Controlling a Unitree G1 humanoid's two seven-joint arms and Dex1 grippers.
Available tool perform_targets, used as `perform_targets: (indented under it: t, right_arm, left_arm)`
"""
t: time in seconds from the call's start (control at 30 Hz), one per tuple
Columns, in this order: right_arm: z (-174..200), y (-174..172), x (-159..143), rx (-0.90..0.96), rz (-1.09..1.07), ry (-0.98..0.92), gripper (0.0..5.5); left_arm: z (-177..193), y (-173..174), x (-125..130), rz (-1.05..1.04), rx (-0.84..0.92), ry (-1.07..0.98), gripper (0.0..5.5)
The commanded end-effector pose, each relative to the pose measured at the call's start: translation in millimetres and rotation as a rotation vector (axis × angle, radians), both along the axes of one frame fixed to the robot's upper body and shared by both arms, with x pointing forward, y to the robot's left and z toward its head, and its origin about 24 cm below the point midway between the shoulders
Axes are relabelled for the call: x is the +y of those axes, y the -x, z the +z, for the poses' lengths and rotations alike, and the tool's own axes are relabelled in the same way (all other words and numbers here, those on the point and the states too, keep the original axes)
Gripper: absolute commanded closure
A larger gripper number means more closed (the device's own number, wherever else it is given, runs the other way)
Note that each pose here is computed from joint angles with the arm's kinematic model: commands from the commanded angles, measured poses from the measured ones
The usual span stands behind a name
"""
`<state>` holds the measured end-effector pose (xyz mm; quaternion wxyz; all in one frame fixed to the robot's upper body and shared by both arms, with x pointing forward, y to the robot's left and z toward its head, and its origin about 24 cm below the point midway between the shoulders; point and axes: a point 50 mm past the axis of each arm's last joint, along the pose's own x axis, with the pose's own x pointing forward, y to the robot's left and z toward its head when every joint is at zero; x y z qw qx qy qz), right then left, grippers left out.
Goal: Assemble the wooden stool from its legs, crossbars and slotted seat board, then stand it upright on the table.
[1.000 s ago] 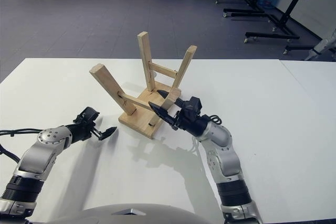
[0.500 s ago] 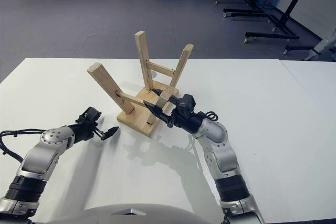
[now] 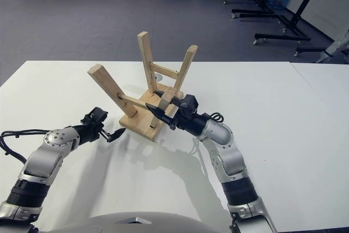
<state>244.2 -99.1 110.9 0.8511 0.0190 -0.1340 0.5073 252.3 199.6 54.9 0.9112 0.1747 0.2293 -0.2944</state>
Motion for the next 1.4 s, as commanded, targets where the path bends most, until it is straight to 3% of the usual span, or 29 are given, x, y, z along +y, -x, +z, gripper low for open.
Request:
perform_targets:
  t: [0.03,0.47,0.97,1.4]
  right_arm:
    - [-25,3,-1,0.12,-0.006,0.101,3.44]
    - [-47,1,-7,0.194,-0.054,0.105,3.44]
    - [12,-6,15,0.194,0.046,0.157,3.44]
    - [12,3,19,0.165,0.051,0.282,3.44]
  left_arm:
    - [22,-4,6,0.002,-0.053,-0.016,0.1]
    - [30,-5,6,0.012,-0.07,-0.007,0.1]
    - [28,-6,4,0.013,-0.067,-0.001,0.1]
    - [26,-4,3,0.006,-0.061,-0.004,0.1]
